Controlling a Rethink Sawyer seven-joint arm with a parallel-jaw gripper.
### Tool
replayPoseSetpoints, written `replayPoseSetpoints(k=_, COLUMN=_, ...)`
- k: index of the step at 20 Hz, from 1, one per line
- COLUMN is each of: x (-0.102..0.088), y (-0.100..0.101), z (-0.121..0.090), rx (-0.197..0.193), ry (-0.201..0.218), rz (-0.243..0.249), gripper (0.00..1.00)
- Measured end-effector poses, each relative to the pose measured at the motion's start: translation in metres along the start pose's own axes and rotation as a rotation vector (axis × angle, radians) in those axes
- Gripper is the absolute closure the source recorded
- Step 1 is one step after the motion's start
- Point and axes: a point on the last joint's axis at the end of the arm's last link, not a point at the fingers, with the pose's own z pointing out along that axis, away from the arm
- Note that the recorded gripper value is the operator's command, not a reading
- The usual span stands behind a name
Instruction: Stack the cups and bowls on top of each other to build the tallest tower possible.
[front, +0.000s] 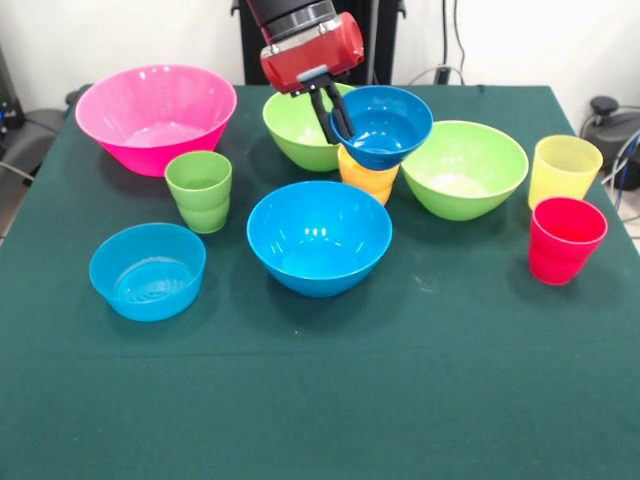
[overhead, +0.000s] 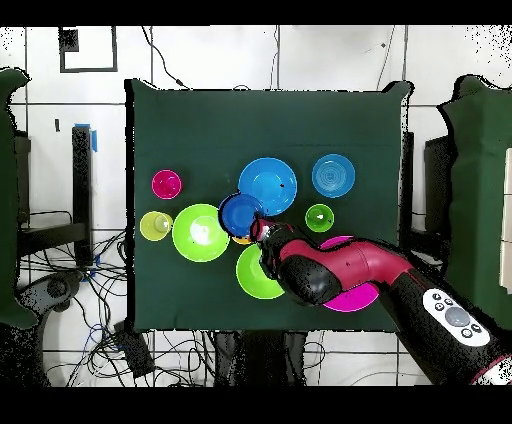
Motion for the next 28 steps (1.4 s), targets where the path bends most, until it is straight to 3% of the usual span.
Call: replayPoseSetpoints(k=28, x=0.003, y=-0.0096, z=-0.0021, rx=0.015, ry=0.002, rz=0.005, gripper=1.0)
